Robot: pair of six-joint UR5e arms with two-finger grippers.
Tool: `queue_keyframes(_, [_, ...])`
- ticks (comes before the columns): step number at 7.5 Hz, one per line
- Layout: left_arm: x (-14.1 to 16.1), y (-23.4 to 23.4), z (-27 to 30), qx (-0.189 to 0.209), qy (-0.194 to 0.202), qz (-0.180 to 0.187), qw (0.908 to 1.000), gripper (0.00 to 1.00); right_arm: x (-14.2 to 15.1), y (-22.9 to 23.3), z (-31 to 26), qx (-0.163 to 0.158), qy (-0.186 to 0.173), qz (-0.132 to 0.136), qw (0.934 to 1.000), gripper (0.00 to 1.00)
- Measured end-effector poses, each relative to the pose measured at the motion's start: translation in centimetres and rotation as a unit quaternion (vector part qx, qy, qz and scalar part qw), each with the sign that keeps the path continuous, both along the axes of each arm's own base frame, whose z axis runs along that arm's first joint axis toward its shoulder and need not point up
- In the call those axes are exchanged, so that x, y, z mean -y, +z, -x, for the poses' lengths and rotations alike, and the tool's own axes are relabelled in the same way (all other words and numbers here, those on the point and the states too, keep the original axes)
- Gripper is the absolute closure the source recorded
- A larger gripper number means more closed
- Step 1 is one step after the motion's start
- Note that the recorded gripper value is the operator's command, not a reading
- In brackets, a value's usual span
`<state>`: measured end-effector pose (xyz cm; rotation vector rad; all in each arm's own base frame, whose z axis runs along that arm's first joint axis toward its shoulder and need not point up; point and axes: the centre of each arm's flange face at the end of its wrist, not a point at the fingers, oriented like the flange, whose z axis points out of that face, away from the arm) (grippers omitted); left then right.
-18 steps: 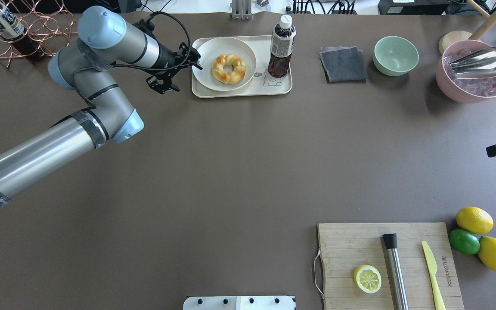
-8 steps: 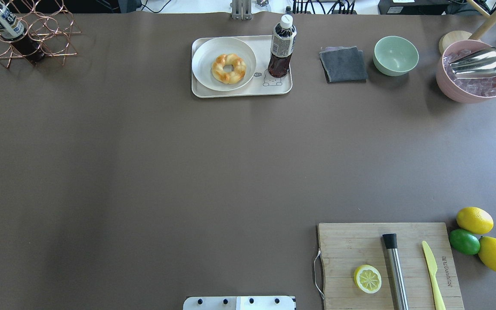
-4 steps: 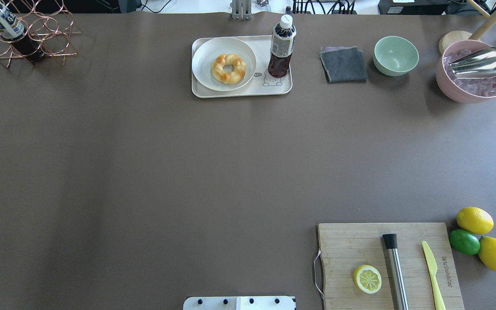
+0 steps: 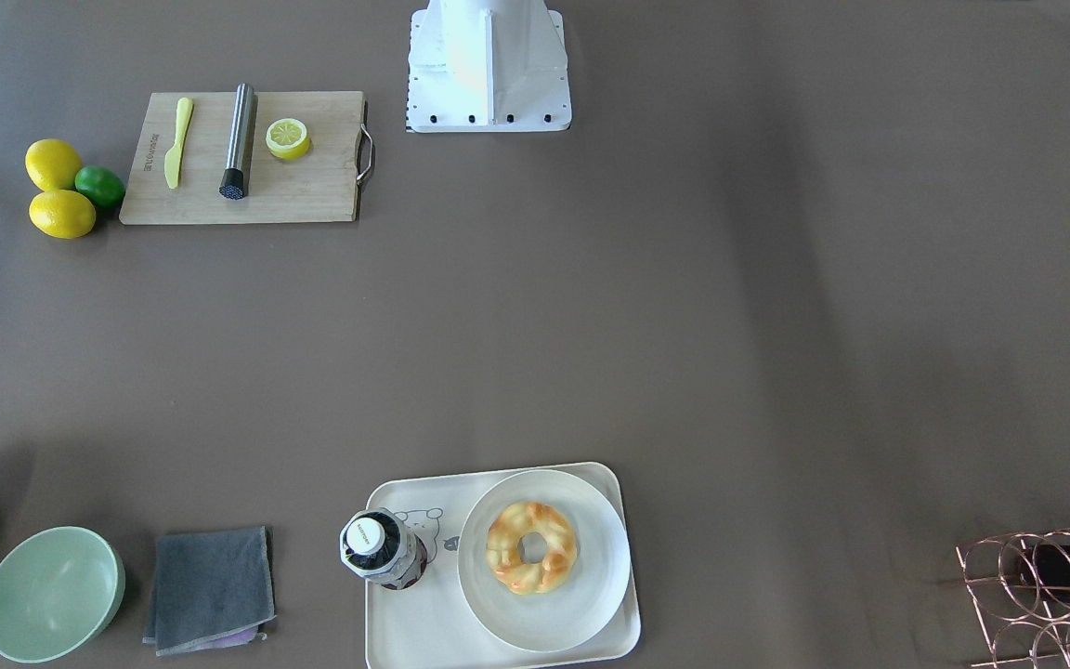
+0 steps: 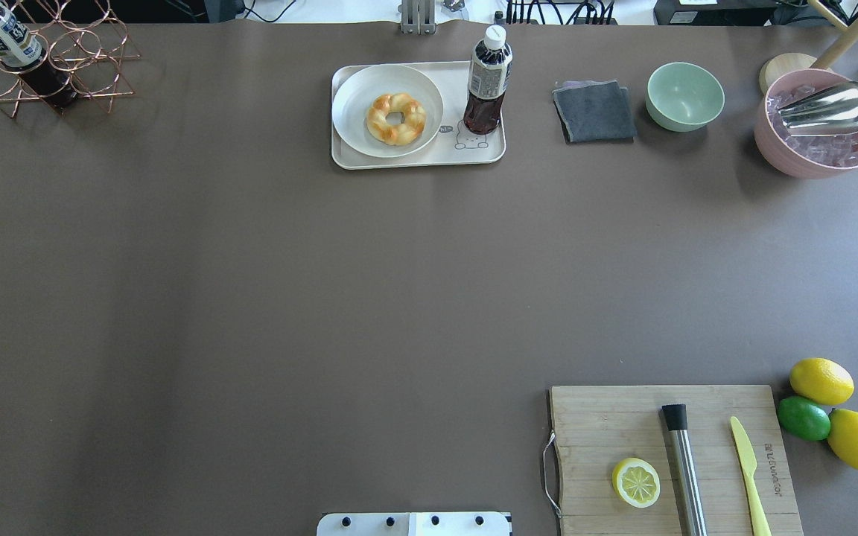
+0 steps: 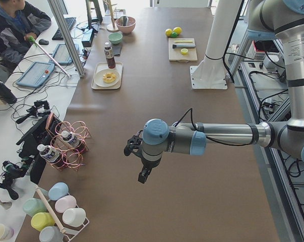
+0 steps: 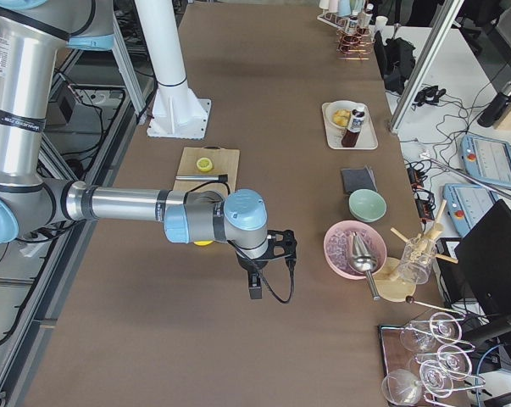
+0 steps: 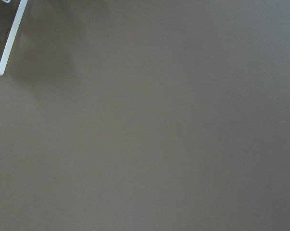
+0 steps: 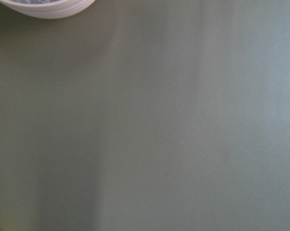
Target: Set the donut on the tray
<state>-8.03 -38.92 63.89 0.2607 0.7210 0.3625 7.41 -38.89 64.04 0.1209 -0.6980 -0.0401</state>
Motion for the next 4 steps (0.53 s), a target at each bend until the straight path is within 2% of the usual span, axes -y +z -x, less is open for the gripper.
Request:
queue_keyframes(2, [-1.0, 1.4, 0.7, 0.003, 0.023, -0.013, 0.9996, 0.03, 0.1, -0.1, 0.0, 0.000, 0.000, -0.001, 1.0000, 0.00])
queue_keyframes(4, [-1.5, 2.1, 1.5, 0.003, 0.018, -0.011, 0.9998, 0.03, 0.0, -0.2, 0.0, 0.002, 0.000, -0.001, 1.0000, 0.00])
